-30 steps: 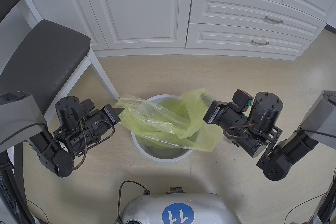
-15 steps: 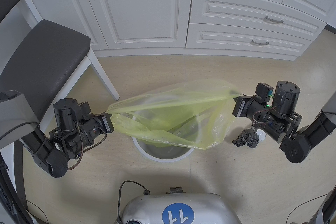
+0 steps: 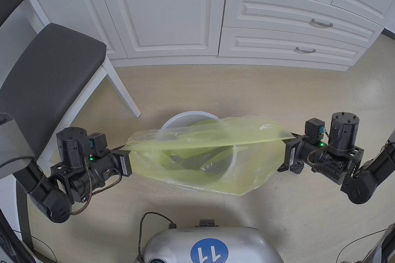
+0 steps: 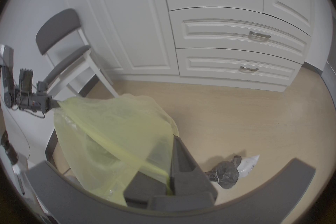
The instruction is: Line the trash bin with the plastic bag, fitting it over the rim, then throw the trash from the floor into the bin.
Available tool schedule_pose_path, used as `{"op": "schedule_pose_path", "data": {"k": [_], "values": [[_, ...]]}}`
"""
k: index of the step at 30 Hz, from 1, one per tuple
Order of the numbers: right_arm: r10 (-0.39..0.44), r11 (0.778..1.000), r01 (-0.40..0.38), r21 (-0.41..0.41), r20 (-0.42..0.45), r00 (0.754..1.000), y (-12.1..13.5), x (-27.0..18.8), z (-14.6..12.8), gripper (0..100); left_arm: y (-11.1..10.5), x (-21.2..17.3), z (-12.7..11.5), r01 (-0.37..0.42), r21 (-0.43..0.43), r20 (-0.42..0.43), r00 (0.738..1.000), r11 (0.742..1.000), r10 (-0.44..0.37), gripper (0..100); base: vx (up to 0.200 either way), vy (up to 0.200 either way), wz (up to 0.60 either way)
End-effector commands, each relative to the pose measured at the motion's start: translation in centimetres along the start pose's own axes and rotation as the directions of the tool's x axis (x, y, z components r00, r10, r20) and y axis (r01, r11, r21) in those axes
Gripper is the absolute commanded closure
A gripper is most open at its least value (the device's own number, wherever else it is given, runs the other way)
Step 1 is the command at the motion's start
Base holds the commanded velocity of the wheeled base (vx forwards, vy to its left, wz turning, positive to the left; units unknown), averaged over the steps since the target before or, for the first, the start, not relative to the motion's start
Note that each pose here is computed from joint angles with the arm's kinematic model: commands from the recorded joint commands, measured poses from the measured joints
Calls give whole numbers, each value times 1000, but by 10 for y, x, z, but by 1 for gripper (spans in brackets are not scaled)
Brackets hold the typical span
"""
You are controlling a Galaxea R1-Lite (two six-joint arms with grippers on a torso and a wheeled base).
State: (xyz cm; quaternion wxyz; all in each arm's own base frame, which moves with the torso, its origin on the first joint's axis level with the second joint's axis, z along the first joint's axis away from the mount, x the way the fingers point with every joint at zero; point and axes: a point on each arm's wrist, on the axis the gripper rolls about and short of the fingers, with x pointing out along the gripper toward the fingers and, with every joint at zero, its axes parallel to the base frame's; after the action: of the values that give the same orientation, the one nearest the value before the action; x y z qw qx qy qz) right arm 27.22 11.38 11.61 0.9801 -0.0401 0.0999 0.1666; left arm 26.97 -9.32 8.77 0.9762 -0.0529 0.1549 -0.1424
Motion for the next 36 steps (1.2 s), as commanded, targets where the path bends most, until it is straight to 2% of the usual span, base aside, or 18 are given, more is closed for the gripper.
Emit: {"op": "schedule_pose_path", "data": {"k": [1, 3, 5, 9, 14, 17, 21, 24, 27, 30, 31, 33, 36], "values": [[39, 998, -42, -52, -66, 997, 7, -22, -3, 100, 1, -24, -11, 37, 99, -87, 996, 994, -29, 100, 0, 0, 0], [72, 995, -79, -60, -102, 992, 12, -27, -4, 100, 1, -29, -16, 60, 143, -132, 990, 988, -41, 100, 0, 0, 0], [98, 992, -106, -62, -130, 987, 15, -26, -7, 100, 1, -27, -19, 67, 147, -151, 988, 987, -44, 100, 0, 0, 0], [114, 990, -127, -63, -177, 978, 24, -13, -21, 100, 4, -12, -28, 62, 134, -185, 982, 989, -36, 100, 0, 0, 0], [126, 989, -138, -58, -186, 975, 29, 3, -37, 100, 6, 4, -37, 50, 82, -184, 982, 995, -34, 100, 0, 0, 0], [122, 990, -131, -56, -145, 982, 30, 14, -49, 100, 7, 13, -43, 47, 69, -165, 986, 996, -35, 100, 0, 0, 0], [104, 992, -109, -57, -86, 991, 28, 29, -68, 100, 11, 23, -45, 43, 57, -84, 996, 997, -38, 100, 0, 0, 0], [90, 994, -95, -63, -76, 993, 23, 30, -70, 100, 13, 23, -38, 40, 27, -5, 999, 999, -40, 100, 0, 0, 0], [84, 994, -88, -60, -71, 994, 20, 29, -68, 100, 15, 22, -33, 35, 22, 21, 999, 999, -35, 100, 0, 0, 0], [62, 993, -69, -99, -72, 995, 11, 25, -67, 100, 16, 14, -23, 30, 21, 56, 998, 999, -32, 100, 0, 0, 0], [56, 992, -64, -112, -69, 996, 8, 23, -66, 0, 16, 10, -19, 32, 22, 69, 997, 999, -34, 100, 0, 0, 0], [63, 991, -70, -113, -64, 996, 6, 20, -64, 0, 14, 8, -17, 38, 23, 76, 996, 999, -39, 100, 0, 0, 0], [110, 984, -119, -134, -73, 991, -1, 8, -63, 0, 13, 6, -15, 40, 25, 85, 995, 999, -42, 100, 0, 0, 0]]}}
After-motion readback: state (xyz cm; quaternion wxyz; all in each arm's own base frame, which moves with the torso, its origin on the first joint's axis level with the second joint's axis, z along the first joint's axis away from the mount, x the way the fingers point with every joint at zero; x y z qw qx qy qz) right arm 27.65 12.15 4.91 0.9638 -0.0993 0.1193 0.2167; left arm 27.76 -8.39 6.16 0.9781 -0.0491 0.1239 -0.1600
